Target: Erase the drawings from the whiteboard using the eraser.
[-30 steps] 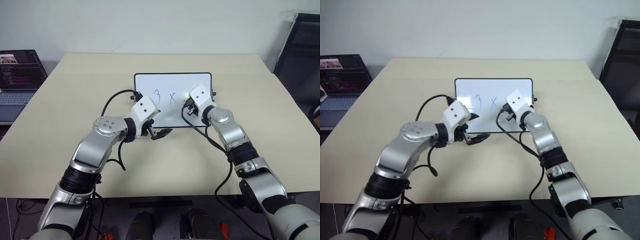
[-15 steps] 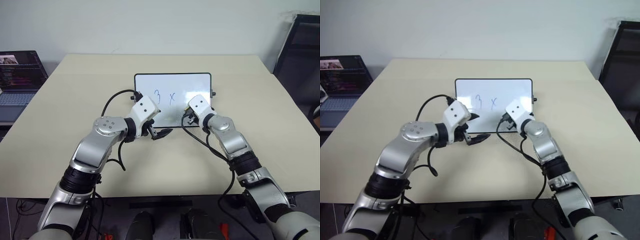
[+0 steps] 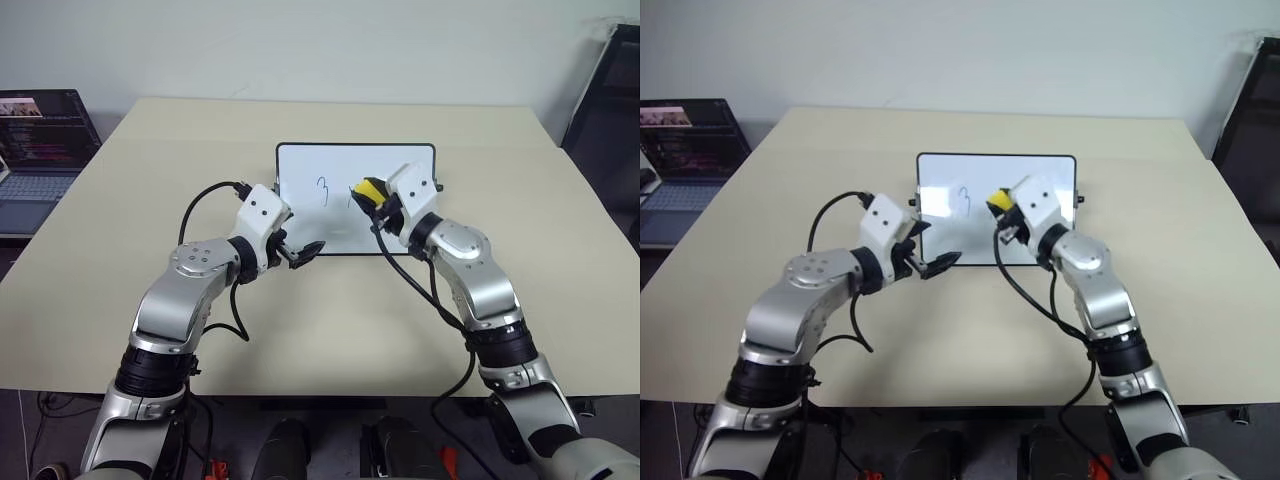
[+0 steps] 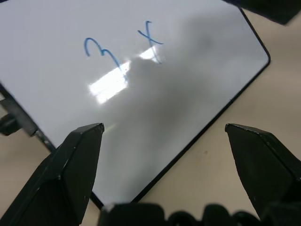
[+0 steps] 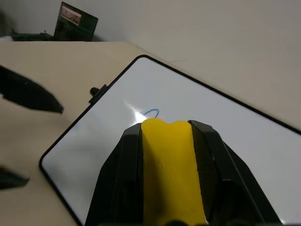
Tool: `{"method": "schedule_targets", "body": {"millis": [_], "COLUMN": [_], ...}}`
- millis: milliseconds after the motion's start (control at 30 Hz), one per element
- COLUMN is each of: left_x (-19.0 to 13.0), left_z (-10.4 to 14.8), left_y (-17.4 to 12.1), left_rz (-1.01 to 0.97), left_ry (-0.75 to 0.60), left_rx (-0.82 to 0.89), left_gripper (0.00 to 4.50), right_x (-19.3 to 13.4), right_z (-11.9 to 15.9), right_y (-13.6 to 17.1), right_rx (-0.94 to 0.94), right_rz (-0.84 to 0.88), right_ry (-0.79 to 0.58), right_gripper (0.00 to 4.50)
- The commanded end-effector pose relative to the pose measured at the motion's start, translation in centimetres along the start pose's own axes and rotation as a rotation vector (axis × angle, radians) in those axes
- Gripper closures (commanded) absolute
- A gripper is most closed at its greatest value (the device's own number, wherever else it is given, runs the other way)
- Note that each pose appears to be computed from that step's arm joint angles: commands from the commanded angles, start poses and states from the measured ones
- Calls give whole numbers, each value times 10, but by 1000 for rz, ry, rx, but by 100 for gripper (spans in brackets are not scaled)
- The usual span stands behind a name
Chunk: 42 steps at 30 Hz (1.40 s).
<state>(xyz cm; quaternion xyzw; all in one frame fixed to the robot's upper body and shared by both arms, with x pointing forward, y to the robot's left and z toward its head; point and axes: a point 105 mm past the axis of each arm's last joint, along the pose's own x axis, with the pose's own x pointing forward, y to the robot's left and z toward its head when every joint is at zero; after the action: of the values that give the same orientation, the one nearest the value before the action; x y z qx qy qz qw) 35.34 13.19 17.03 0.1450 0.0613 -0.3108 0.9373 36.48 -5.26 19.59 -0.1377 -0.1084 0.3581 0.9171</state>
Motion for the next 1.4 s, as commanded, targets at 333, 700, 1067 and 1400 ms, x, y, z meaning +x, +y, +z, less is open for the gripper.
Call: {"method": "schedule_targets", "body": {"millis": [333,700,1067,1400], "left_x": [-9,-4,8,11], "left_z": [1,2,6,13], "left_y": [17,20,13,2], "left_rz": [91,74,-21,-63], "left_ry": [-98,-74,-39,-42], "left_rx": [-48,22,135,167], "left_gripper": [0,0,0,0], "right_x": [-24,29,75,73], "right_z": [7,21,-1,-39], "right_y": [4,-5,-23,-21], "right_rx": [13,-219,-243,-235], "right_rz": [2,-7,-36,64], "right_ry": [-98,-34,127,280], "right_gripper": [340,340,340,340]}}
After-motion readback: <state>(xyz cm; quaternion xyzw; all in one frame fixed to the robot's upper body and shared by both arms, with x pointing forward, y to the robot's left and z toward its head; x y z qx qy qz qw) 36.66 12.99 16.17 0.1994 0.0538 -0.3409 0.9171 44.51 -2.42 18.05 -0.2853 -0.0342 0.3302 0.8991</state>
